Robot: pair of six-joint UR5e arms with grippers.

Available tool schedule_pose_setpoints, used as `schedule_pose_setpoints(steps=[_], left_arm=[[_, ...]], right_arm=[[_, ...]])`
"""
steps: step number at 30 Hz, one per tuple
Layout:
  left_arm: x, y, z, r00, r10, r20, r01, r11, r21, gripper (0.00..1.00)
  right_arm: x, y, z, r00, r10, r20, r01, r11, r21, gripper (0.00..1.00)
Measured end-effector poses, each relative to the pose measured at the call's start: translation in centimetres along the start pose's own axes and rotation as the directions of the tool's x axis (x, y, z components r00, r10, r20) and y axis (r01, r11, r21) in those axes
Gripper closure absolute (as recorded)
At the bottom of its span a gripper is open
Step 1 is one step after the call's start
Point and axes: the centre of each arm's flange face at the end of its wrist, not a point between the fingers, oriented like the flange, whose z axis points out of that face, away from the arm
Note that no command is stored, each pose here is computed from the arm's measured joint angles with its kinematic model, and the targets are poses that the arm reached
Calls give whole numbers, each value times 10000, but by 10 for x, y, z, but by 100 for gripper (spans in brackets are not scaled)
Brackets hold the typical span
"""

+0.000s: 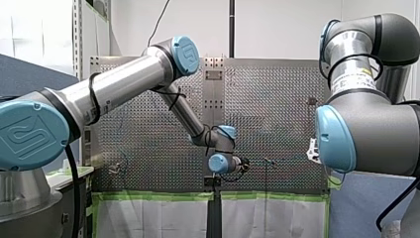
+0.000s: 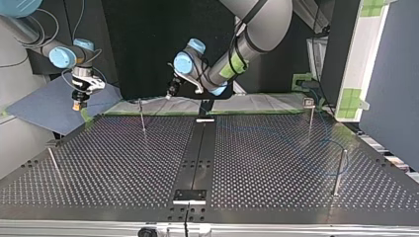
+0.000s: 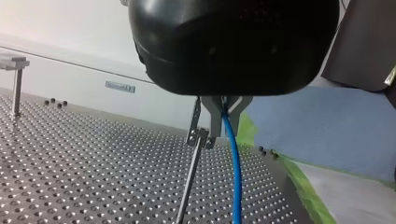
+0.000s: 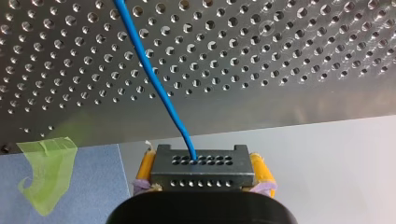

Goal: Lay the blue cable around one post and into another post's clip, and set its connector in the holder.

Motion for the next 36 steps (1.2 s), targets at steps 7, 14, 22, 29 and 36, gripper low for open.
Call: schedule_pose_setpoints(steps=[7, 14, 22, 29, 36], left_arm=[[2, -6, -2, 10000, 65, 15, -65, 9997, 247, 100], [-1, -14, -1, 9998, 195, 58, -198, 9987, 469, 100], [0, -13, -1, 9999, -113, 89, 109, 9991, 421, 100], [-3, -5, 3, 9976, -595, 360, 582, 9977, 357, 100], [15, 1, 5, 9969, -751, 218, 743, 9966, 345, 100]], right_arm=[[0, -1, 0, 10000, -6, -34, 7, 10000, 22, 100], [0, -2, 0, 10000, 59, -29, -59, 10000, 35, 100], [0, -4, 0, 10000, 85, -22, -85, 9999, 60, 100], [-1, -6, 0, 10000, 86, -17, -86, 9999, 100, 100], [-1, -9, 0, 10000, 85, -17, -85, 9999, 135, 100]])
